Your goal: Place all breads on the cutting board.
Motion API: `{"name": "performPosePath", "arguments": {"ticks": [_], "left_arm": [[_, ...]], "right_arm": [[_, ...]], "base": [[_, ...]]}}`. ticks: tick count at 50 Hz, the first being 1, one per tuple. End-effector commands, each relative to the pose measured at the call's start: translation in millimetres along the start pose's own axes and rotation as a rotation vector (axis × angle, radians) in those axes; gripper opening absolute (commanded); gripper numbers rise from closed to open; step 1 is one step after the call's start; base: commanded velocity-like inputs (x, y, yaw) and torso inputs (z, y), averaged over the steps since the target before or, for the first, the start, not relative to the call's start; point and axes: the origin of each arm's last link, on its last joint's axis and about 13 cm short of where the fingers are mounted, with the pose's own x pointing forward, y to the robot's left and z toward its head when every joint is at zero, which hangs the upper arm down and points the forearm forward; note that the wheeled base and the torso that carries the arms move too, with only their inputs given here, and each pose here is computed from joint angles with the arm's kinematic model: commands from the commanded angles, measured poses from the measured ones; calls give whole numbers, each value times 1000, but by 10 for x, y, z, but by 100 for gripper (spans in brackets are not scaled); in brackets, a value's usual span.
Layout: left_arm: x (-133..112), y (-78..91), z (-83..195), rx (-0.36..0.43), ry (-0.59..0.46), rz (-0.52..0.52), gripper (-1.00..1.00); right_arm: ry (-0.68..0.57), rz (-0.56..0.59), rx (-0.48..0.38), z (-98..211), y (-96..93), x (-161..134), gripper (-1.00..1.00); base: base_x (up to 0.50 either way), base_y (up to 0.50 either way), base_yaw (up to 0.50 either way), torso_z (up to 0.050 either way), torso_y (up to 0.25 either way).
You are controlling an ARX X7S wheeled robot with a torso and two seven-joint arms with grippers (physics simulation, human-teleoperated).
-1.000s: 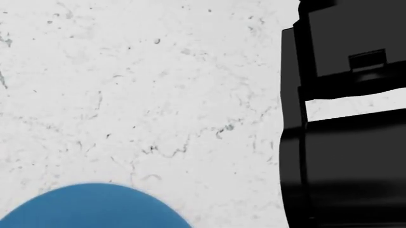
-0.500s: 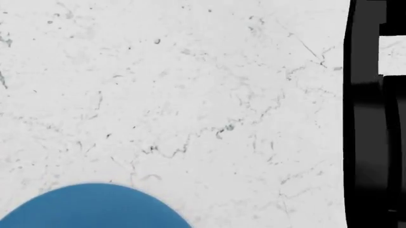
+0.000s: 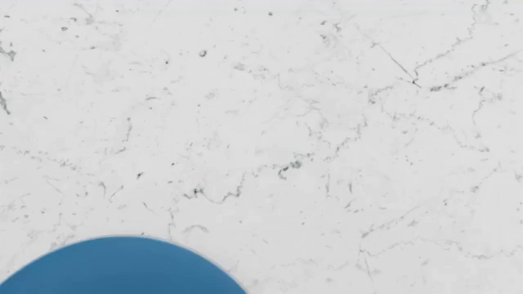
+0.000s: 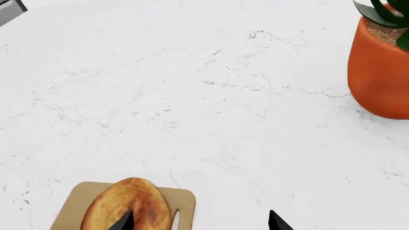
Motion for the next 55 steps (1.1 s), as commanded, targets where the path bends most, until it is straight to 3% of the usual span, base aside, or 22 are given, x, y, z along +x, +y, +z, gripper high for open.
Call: {"name": "performPosePath", "arguments": {"ticks": [1,24,55], "left_arm": [[307,-143,-22,-98,1,-18,-100],[678,-415,-145,-116,39,-81,-100],[887,-646,-354,-101,88,-120,-100]], "right_arm": [[0,-36,-57,-2,-59,-343,100],[16,-49,-75,-86,-139,-505,100],[19,-56,-63,-150,-175,-506,100]], "base": [[386,11,-60,0,-19],[393,10,-60,0,-19],[409,10,-62,0,-18]]}}
